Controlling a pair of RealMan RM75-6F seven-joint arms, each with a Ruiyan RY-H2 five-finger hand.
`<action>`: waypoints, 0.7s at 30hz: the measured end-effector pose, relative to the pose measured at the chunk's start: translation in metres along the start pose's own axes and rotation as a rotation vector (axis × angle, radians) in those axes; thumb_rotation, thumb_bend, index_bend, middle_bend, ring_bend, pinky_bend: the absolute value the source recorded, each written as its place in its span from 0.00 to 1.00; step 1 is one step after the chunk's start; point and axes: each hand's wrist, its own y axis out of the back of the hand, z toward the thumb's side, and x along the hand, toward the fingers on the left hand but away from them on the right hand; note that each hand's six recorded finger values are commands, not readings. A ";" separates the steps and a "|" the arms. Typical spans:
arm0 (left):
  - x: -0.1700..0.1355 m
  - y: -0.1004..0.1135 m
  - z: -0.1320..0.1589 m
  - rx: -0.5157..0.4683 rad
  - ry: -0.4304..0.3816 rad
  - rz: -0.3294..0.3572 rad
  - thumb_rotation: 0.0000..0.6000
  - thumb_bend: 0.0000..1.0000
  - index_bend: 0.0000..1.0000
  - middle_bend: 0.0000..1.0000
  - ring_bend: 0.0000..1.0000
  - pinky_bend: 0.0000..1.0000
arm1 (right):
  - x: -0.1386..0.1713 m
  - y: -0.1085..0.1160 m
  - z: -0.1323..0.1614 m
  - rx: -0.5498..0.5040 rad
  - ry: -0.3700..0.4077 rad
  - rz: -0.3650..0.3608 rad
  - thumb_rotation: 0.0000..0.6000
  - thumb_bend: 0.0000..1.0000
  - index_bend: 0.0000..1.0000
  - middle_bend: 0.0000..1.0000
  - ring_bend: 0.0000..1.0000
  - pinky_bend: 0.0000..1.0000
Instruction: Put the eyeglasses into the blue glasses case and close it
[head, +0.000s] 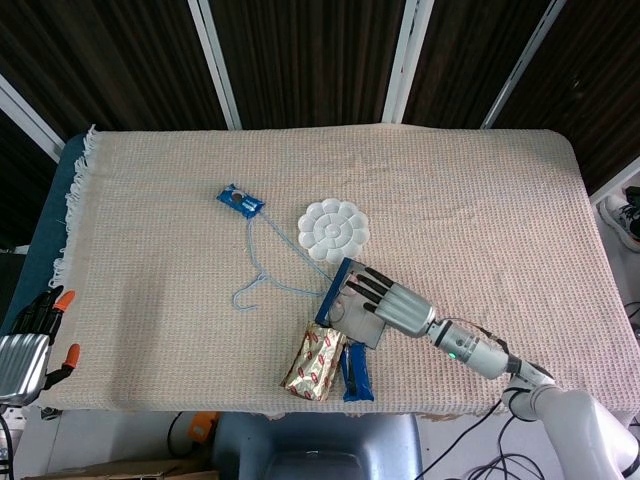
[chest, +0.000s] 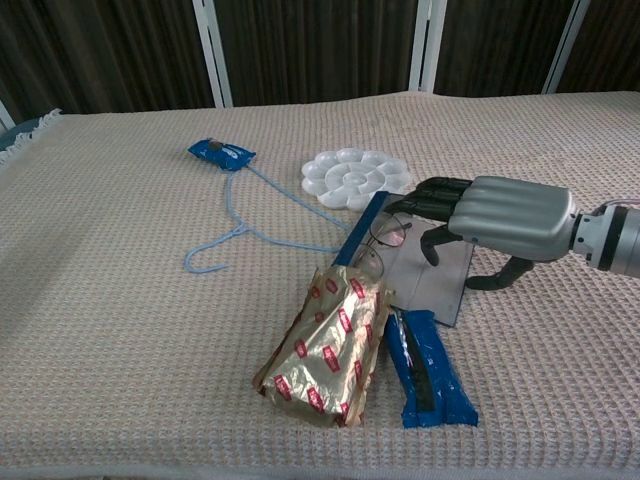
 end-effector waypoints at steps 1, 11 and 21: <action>0.000 0.000 0.000 0.001 0.000 0.001 1.00 0.43 0.00 0.00 0.01 0.15 | 0.000 0.000 0.000 -0.001 -0.002 -0.001 1.00 0.30 0.56 0.00 0.00 0.00; 0.000 -0.001 0.001 0.004 0.000 -0.002 1.00 0.43 0.00 0.00 0.02 0.15 | 0.003 0.000 -0.003 -0.003 -0.002 -0.001 1.00 0.31 0.54 0.00 0.00 0.00; 0.001 -0.001 0.001 0.005 0.001 -0.002 1.00 0.43 0.00 0.00 0.02 0.15 | -0.001 -0.003 0.000 0.009 0.001 0.010 1.00 0.31 0.53 0.00 0.00 0.00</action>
